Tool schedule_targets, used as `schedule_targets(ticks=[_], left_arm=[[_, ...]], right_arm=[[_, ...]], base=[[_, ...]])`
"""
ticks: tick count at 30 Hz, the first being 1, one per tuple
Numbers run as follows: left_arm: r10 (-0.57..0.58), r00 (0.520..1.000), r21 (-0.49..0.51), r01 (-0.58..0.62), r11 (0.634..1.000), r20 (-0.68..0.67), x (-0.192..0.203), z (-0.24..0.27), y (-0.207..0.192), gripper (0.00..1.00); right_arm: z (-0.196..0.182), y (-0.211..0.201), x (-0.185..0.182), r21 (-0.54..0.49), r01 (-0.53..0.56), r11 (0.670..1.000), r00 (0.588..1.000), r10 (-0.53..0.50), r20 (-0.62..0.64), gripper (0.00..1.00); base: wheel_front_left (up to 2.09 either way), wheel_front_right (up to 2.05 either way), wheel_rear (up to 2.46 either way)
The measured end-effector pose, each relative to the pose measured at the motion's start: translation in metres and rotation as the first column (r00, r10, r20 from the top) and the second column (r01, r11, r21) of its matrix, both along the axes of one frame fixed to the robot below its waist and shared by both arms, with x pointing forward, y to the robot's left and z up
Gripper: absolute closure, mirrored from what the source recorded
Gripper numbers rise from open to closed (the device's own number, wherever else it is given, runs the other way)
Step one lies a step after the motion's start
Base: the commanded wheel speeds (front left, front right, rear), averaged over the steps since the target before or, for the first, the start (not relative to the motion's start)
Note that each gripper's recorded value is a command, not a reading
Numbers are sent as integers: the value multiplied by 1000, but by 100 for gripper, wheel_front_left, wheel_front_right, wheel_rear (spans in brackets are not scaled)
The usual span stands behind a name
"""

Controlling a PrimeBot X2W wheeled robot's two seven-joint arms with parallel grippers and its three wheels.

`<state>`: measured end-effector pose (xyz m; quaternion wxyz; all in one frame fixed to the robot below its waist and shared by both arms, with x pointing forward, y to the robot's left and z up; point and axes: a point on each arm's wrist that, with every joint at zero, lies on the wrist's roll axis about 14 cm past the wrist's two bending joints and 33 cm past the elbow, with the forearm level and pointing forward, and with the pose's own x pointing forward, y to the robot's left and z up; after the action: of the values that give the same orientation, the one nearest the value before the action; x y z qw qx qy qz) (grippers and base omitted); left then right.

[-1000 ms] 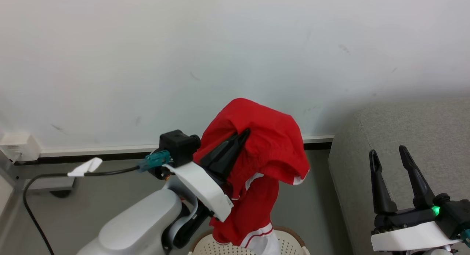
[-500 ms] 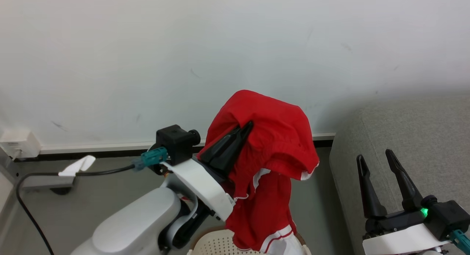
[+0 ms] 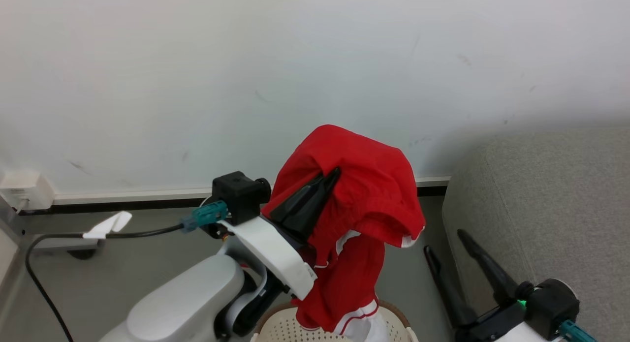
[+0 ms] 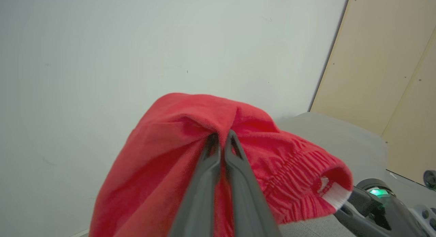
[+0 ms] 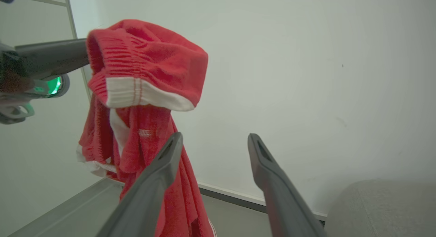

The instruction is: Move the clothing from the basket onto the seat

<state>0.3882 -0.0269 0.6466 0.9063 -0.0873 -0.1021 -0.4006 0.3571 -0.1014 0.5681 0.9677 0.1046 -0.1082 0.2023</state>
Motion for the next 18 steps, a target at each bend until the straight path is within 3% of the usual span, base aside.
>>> schedule_targets(ticks=[4,11,18], left_arm=[[-8,1000,-1,8,1000,0,-2,1,-2,100],[-20,1000,-8,20,1000,2,-10,4,-3,100],[-27,1000,-4,27,1000,-7,-20,2,-3,100]], right_arm=[[-13,28,-11,-11,-124,992,991,124,-48,0],[-31,64,-13,-34,-251,967,963,246,-113,0],[-27,96,3,-29,-307,951,946,302,-116,0]], base=[[0,0,0],[0,0,0],[0,0,0]])
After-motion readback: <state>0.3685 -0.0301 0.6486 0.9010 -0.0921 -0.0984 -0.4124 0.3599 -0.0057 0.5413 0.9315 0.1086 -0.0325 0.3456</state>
